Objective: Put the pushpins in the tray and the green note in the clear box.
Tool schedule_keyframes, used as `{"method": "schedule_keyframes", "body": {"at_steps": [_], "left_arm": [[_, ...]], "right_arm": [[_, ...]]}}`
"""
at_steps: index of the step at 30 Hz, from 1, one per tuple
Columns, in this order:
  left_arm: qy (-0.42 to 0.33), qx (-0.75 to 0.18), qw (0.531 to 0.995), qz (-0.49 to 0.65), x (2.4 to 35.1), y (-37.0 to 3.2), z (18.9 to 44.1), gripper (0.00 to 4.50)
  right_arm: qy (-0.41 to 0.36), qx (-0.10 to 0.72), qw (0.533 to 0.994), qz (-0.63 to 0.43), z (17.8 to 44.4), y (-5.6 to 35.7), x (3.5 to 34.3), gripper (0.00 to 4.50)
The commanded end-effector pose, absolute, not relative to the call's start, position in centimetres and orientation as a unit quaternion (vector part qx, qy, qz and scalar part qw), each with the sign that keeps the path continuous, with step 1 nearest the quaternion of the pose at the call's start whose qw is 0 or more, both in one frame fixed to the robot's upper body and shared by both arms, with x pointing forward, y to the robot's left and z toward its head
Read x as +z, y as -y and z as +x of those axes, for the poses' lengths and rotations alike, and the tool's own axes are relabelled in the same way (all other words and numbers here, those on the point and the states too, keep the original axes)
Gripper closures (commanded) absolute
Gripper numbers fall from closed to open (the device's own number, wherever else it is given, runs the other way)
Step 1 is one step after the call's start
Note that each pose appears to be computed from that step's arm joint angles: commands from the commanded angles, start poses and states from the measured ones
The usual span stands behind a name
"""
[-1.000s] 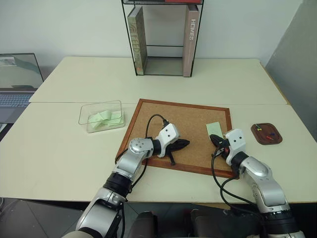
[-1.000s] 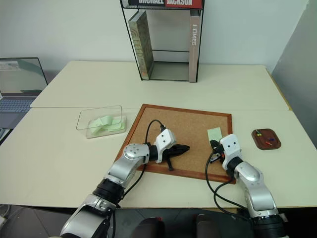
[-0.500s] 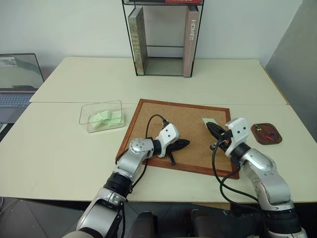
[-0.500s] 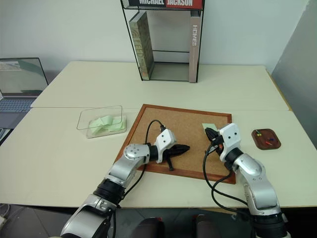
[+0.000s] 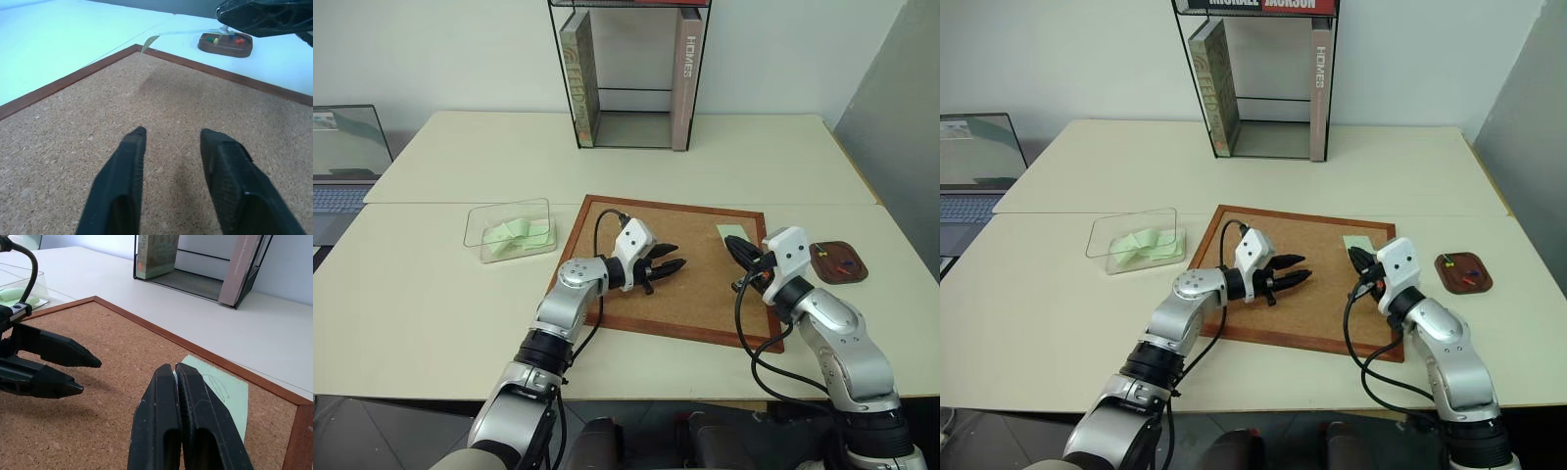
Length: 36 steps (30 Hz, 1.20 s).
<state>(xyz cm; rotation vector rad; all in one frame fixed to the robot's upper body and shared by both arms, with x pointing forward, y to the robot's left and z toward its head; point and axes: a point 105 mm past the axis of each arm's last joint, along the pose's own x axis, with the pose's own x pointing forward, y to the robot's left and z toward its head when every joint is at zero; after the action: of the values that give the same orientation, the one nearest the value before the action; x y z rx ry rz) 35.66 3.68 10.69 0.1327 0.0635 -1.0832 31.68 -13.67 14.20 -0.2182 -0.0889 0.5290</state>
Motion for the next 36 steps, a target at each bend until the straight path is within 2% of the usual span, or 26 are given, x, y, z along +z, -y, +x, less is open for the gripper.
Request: {"method": "schedule_keyframes", "body": {"at_steps": [1, 7, 10, 11, 25, 36], "left_arm": [[-0.010, -0.509, 0.860, 0.035, 12.6, -3.8, 35.8, 1.71], [0.003, -0.510, 0.858, 0.056, 12.7, -3.6, 35.5, 0.72], [0.017, -0.509, 0.858, 0.063, 13.2, -3.5, 35.7, 0.08], [0.019, -0.508, 0.859, 0.062, 13.3, -3.5, 35.9, 0.03], [0.033, -0.525, 0.847, 0.075, 14.0, -2.9, 35.6, 0.03], [0.107, -0.553, 0.794, 0.230, 14.8, -0.9, 36.4, 0.03]], "right_arm": [[0.081, 0.268, 0.951, -0.134, 31.5, 13.3, 15.8, 4.50], [0.082, 0.270, 0.950, -0.136, 31.5, 13.2, 15.7, 4.50], [0.084, 0.271, 0.949, -0.136, 31.5, 13.3, 15.9, 4.50], [0.084, 0.271, 0.949, -0.136, 31.5, 13.3, 15.9, 4.50], [0.088, 0.276, 0.947, -0.139, 31.3, 12.9, 16.0, 4.50], [0.074, 0.318, 0.939, -0.109, 30.7, 11.4, 16.8, 4.50]]}}
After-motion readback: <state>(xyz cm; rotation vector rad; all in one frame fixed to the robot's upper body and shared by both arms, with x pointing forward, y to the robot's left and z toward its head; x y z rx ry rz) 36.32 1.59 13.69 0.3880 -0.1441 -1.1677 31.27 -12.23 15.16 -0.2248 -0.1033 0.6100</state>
